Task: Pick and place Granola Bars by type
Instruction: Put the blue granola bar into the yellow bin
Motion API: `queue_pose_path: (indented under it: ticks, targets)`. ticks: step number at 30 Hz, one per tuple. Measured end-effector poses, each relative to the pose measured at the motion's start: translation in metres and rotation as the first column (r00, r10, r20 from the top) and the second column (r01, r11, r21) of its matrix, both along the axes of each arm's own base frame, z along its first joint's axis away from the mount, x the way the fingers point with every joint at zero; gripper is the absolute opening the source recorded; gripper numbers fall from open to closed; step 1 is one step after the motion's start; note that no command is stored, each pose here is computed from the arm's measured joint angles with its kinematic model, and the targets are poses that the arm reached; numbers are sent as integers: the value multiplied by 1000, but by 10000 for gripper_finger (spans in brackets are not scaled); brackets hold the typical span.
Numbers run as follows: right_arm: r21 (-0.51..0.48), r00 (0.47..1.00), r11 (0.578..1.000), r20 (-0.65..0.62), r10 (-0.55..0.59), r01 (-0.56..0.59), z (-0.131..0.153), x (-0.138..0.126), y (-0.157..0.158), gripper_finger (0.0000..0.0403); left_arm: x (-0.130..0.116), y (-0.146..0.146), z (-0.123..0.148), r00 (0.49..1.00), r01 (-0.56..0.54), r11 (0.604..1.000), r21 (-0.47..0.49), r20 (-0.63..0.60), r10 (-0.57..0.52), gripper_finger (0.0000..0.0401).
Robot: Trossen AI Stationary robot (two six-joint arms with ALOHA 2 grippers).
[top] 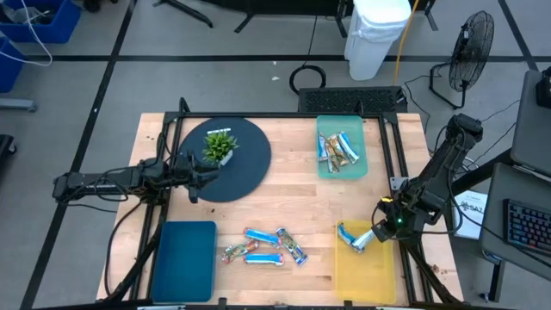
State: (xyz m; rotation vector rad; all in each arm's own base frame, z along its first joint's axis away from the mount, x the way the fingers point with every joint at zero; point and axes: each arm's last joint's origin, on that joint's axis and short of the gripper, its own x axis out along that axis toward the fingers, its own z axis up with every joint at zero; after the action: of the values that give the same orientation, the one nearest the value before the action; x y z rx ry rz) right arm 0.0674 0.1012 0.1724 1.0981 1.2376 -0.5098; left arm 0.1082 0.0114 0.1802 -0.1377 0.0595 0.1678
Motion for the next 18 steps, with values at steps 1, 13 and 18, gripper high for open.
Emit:
queue_pose_path:
  ticks: [1,13,18]
  targets:
    - [-12,1000,1000,16,10,-10,0,0,0,10,0,0,0,1000,0,1000,0,0,0,132]
    - [-113,973,992,218,80,-56,4,8,2,125,0,0,0,1000,0,1000,0,0,0,132]
    - [-222,917,975,382,117,-31,8,14,2,163,0,0,0,1000,0,1000,0,0,0,132]
